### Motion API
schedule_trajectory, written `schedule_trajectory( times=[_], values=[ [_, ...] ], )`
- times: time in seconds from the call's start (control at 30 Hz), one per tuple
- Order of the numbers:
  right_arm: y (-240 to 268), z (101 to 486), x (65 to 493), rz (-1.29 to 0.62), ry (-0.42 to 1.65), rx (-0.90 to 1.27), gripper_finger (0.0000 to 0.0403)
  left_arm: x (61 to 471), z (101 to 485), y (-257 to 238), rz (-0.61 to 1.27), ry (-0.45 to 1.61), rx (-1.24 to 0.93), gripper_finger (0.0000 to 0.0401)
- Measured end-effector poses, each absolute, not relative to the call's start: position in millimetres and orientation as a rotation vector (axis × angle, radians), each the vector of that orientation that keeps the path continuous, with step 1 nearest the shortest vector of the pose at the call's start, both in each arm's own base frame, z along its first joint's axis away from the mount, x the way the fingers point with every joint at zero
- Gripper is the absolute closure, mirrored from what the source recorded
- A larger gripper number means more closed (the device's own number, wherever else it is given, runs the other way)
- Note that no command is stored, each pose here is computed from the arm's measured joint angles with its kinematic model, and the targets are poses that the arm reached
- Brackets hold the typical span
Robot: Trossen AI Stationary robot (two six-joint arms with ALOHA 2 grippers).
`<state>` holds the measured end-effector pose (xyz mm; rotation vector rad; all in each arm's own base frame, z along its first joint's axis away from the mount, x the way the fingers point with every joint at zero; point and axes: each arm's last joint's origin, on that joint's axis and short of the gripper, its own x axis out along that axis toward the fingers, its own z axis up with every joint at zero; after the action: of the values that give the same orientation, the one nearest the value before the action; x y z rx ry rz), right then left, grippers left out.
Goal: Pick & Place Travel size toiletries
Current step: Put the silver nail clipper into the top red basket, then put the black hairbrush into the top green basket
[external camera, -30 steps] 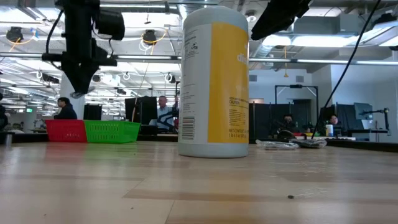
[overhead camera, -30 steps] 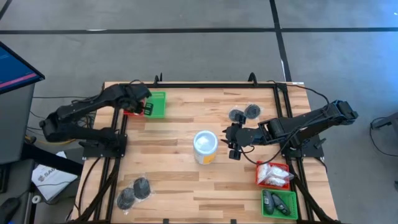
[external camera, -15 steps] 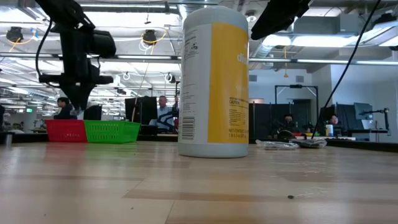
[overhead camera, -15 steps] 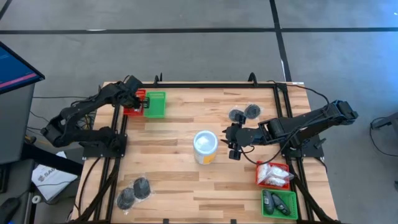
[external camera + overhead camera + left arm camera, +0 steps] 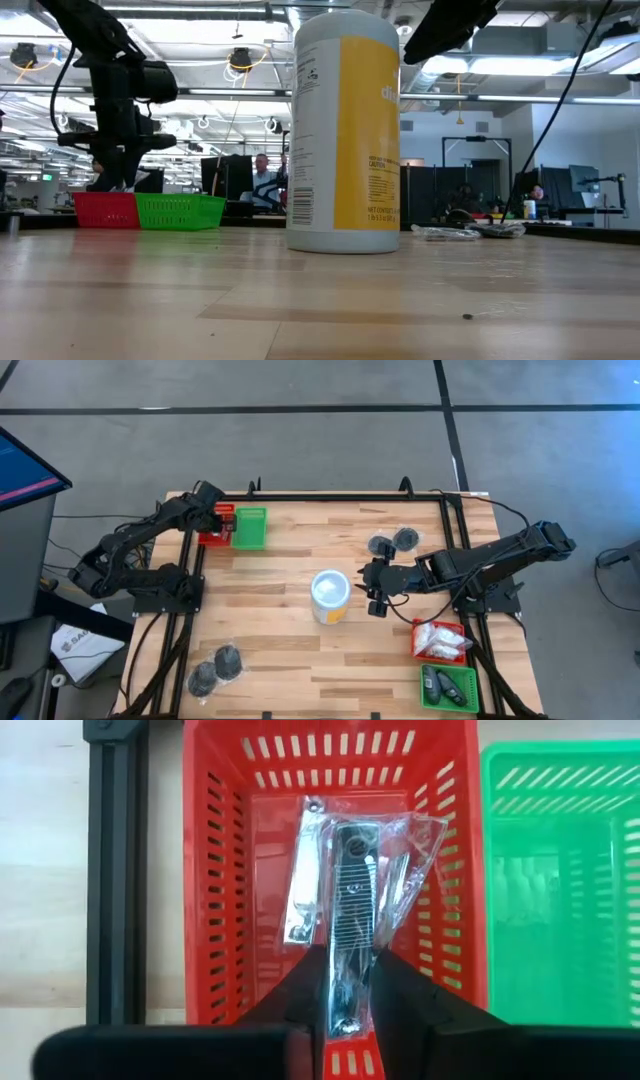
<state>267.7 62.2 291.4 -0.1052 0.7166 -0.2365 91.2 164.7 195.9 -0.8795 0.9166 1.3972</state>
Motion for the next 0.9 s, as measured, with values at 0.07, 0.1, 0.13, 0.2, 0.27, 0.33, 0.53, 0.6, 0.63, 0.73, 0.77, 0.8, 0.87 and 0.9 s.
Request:
schedule_trajectory(
  times=[0.07, 0.1, 0.13, 0.2, 0.27, 0.33, 0.53, 0.6, 0.63, 0.73, 0.77, 0.8, 0.87, 0.9],
  values=[
    [62, 291, 268, -0.237, 0.717, -0.105, 0.0249, 91, 196, 165, 1.397, 0.913, -0.878, 0.0342],
    [62, 291, 268, -0.237, 0.717, -0.105, 0.0249, 92, 196, 166, 1.397, 0.903, -0.875, 0.0336],
    [62, 291, 268, -0.237, 0.717, -0.106, 0.0249, 92, 197, 166, 1.397, 0.894, -0.872, 0.033],
    [62, 291, 268, -0.237, 0.719, -0.106, 0.0249, 92, 197, 167, 1.397, 0.89, -0.871, 0.0319],
    [62, 291, 268, -0.237, 0.718, -0.106, 0.0249, 93, 197, 167, 1.397, 0.883, -0.869, 0.0311],
    [62, 291, 268, -0.237, 0.719, -0.106, 0.0249, 93, 197, 167, 1.397, 0.882, -0.869, 0.0307],
    [62, 291, 268, -0.237, 0.719, -0.106, 0.0249, 93, 197, 167, 1.397, 0.879, -0.867, 0.0306],
    [62, 291, 268, -0.239, 0.719, -0.105, 0.0249, 93, 197, 167, 1.385, 0.884, -0.865, 0.0305],
    [62, 291, 268, -0.238, 0.719, -0.105, 0.0249, 93, 198, 167, 1.373, 0.885, -0.864, 0.0305],
    [62, 291, 268, -0.239, 0.719, -0.105, 0.0249, 93, 201, 164, 1.326, 0.871, -0.873, 0.0305],
    [62, 291, 268, -0.238, 0.719, -0.105, 0.0249, 94, 202, 163, 1.296, 0.867, -0.878, 0.0305],
    [62, 291, 268, -0.238, 0.719, -0.105, 0.0249, 94, 204, 161, 1.261, 0.855, -0.888, 0.0305],
    [62, 291, 268, -0.238, 0.719, -0.105, 0.0249, 96, 208, 157, 1.196, 0.826, -0.903, 0.0305],
    [62, 291, 269, -0.238, 0.718, -0.105, 0.0249, 97, 211, 154, 1.171, 0.814, -0.9, 0.0305]
  ],
)
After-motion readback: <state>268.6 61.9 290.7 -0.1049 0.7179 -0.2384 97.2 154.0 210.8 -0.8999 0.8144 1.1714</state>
